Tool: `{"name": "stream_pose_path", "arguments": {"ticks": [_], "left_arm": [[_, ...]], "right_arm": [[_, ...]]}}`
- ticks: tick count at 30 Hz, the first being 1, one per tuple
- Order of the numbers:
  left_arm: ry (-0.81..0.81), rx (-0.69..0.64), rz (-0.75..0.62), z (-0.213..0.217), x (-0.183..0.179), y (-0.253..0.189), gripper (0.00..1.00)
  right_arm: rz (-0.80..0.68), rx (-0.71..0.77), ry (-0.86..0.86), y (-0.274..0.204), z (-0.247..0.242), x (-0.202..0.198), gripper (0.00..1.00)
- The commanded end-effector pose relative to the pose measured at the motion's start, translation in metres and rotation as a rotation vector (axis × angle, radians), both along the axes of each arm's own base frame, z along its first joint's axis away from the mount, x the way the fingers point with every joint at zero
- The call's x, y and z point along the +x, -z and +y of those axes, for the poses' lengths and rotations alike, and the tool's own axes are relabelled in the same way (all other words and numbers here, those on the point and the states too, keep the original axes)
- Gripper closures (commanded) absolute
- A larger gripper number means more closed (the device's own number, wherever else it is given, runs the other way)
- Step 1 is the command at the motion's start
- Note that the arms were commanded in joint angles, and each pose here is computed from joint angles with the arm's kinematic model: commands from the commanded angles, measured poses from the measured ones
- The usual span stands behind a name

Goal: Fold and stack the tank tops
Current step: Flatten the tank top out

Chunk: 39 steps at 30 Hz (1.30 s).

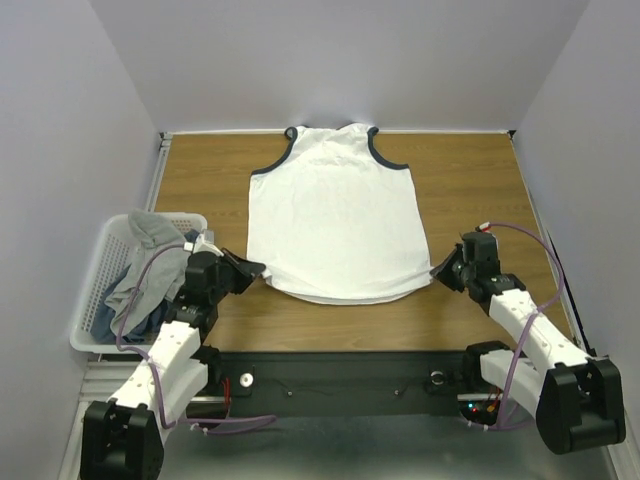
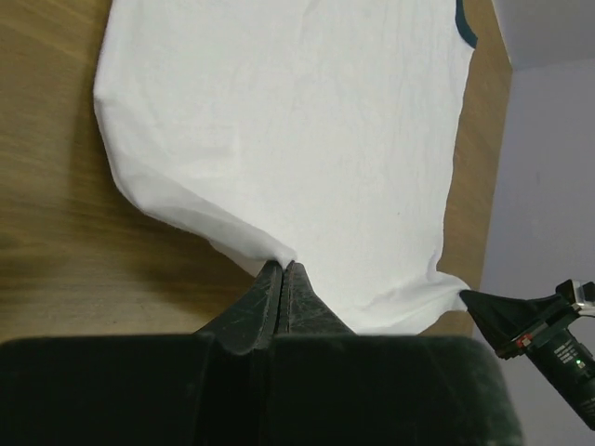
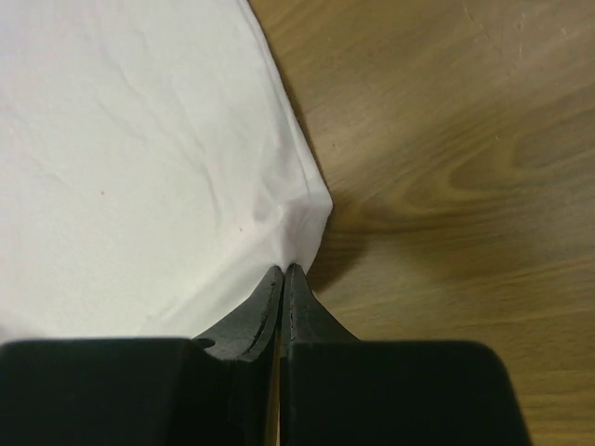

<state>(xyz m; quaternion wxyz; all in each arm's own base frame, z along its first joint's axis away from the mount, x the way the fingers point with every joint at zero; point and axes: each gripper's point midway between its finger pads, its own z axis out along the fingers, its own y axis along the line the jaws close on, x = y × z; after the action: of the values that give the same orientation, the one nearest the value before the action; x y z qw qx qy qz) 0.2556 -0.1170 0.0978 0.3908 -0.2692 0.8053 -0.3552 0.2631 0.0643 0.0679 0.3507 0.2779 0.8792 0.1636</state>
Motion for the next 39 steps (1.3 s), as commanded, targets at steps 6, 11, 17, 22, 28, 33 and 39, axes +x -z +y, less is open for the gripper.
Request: {"name": "stream_pose_path", "arguments": {"ticks": [6,11,17,22,28,33,39], "left_arm": [[0.009,0.038,0.069,0.0,-0.017,0.012,1.0],[0.032,0.058,0.089,-0.002,-0.023,0.02,1.0],[0.07,0.05,0.098,-0.011,-0.029,0.022,1.0],[0.115,0.049,0.118,-0.022,-0.039,0.025,1.0],[0.191,0.044,0.16,-0.044,-0.059,0.037,1.0],[0.206,0.055,0.216,-0.047,-0.074,0.057,1.0],[0.22,0.066,0.222,-0.049,-0.076,0.059,0.94]], "right_arm": [[0.078,-0.023,0.077,0.001,-0.016,-0.016,0.99],[0.095,-0.047,0.196,-0.005,-0.054,-0.005,0.96],[0.148,-0.001,0.289,-0.001,-0.094,0.001,0.99],[0.149,-0.011,0.296,-0.001,-0.098,0.002,0.99],[0.112,0.045,0.274,-0.005,-0.084,-0.008,0.92],[0.12,0.081,0.286,-0.008,-0.079,-0.012,0.78],[0.091,0.052,0.284,-0.025,-0.083,-0.012,0.46]]}}
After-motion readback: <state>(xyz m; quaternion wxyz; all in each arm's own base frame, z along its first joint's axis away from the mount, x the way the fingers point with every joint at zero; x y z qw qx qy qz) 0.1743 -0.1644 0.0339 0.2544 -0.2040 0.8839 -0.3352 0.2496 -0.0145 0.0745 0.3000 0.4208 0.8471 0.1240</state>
